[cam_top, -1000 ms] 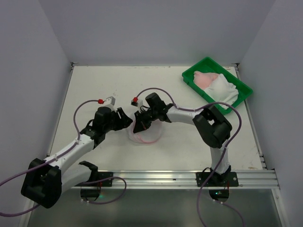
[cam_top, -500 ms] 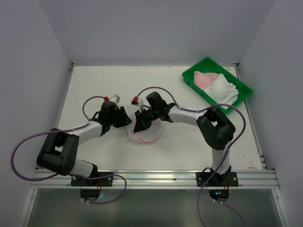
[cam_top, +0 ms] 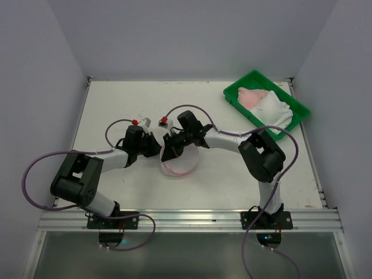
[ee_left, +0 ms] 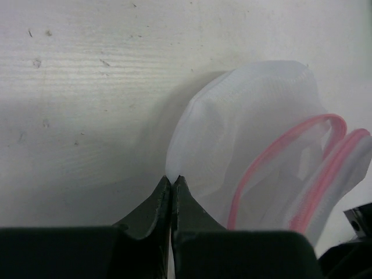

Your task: Unzip the laundry bag and remove the bra

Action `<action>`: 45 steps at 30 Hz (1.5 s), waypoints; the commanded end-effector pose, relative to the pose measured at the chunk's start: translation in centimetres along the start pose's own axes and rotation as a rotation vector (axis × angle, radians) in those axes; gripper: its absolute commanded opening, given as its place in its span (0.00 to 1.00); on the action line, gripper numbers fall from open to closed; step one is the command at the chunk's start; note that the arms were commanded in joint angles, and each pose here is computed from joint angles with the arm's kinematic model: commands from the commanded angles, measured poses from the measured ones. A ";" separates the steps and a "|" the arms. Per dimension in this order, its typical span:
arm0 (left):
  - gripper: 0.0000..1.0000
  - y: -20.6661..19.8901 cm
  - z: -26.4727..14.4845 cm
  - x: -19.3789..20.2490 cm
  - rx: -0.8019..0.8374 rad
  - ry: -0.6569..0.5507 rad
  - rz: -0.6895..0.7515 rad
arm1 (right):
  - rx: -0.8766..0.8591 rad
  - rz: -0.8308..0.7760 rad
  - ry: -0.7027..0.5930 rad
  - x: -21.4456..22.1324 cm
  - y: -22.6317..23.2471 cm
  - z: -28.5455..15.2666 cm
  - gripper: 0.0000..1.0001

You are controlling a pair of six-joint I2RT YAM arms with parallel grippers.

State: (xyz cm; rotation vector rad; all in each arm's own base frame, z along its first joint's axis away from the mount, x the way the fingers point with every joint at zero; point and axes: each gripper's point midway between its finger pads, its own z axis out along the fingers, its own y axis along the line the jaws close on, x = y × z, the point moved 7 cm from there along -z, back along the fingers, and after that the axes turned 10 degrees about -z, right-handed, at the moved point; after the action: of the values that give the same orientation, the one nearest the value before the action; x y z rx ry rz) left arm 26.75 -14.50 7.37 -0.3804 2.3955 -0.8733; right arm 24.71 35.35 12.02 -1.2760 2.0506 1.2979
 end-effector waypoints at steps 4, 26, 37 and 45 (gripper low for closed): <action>0.00 -1.1 0.0 0.0 0.119 -0.021 -0.034 | -0.066 0.073 0.049 1.2 -1.6 2.1 0.00; 0.56 -3.4 -3.5 -3.2 0.037 -0.124 -0.001 | -0.013 0.027 0.007 -2.0 0.9 -1.6 0.68; 1.00 -5.2 -7.9 -7.5 -0.047 -0.272 0.019 | 0.189 -0.035 0.012 -6.0 2.3 -5.4 0.99; 1.00 -5.8 -12.2 -10.1 -0.120 -0.395 0.053 | 0.536 -0.007 -0.040 -8.0 1.3 -11.0 0.99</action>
State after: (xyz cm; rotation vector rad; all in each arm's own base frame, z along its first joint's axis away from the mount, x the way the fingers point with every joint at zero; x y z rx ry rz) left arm 28.44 -10.21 19.76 -0.4963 2.1636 -0.6718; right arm 27.54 33.20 19.48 -1.1651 2.1727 0.9068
